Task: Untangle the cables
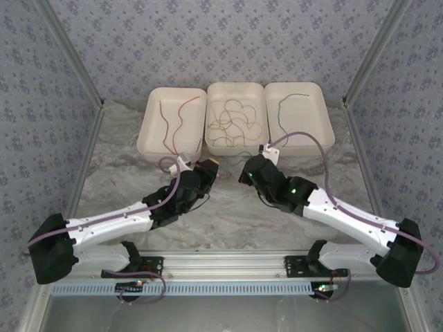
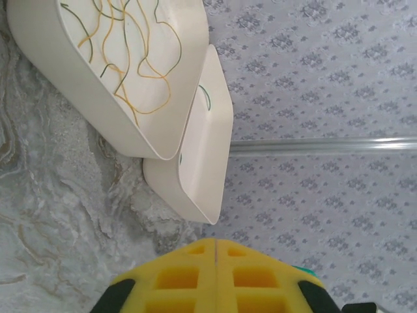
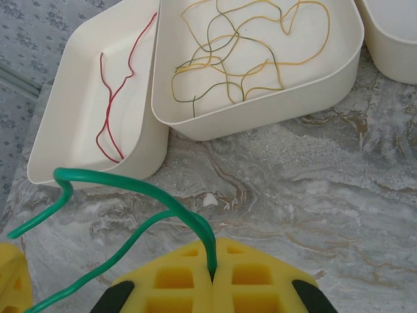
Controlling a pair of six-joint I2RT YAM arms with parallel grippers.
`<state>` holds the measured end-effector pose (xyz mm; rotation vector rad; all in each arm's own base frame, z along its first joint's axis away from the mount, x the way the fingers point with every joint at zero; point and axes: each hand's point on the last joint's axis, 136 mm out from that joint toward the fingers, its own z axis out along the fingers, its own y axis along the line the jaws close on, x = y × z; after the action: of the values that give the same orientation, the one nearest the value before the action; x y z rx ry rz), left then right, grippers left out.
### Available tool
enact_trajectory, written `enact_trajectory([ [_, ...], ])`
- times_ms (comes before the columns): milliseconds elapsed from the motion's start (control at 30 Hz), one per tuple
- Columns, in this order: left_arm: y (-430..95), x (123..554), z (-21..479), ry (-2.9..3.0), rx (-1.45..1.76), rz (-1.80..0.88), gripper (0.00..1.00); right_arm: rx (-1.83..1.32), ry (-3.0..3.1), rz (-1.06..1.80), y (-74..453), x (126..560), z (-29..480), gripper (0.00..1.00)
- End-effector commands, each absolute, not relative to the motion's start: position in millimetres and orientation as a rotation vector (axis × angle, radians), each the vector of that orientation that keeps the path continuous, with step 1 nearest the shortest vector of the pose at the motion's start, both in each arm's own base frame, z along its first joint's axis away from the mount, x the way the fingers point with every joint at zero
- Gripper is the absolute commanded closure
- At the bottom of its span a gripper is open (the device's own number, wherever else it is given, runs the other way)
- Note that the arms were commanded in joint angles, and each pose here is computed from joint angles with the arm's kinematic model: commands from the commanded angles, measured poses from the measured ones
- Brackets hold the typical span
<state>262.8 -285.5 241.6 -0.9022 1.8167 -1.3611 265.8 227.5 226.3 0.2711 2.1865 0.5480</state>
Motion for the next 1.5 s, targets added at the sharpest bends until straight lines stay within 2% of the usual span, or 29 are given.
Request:
enact_trajectory([
  [0, -278.6, 264.9, 246.8, 1.793, -0.914, -1.362, 1.0, 0.275, 2.166, 0.573, 232.4, 263.5, 229.4, 1.0],
  [200, -246.2, 273.1, 231.3, 1.843, -0.961, -1.246, 1.0, 0.074, 2.139, 0.755, 252.6, 258.3, 242.2, 1.0],
  [367, -218.1, 284.6, 224.3, 1.857, -0.954, -1.139, 1.0, -0.226, 2.18, 1.011, 279.3, 242.4, 252.2, 1.0],
  [533, -210.8, 292.3, 234.1, 1.88, -0.895, -1.091, 1.0, -0.407, 2.269, 1.028, 286.9, 224.9, 243.3, 1.0],
  [800, -201.7, 297.0, 226.7, 1.938, -0.864, -0.983, 1.0, -0.337, 2.232, 1.08, 271.1, 228.0, 250.9, 1.0],
  [1000, -210.4, 295.3, 214.4, 1.985, -0.845, -1.001, 1.0, -0.267, 2.193, 1.178, 266.8, 235.2, 258.2, 0.98],
  [1233, -230.5, 285.9, 205.7, 2.031, -0.802, -1.042, 1.0, -0.192, 2.16, 1.18, 258.2, 248.5, 266.9, 0.96],
  [1467, -228.8, 277.6, 189.3, 2.061, -0.817, -1.013, 1.0, -0.094, 2.085, 1.174, 241.7, 261.1, 281.4, 0.94],
])
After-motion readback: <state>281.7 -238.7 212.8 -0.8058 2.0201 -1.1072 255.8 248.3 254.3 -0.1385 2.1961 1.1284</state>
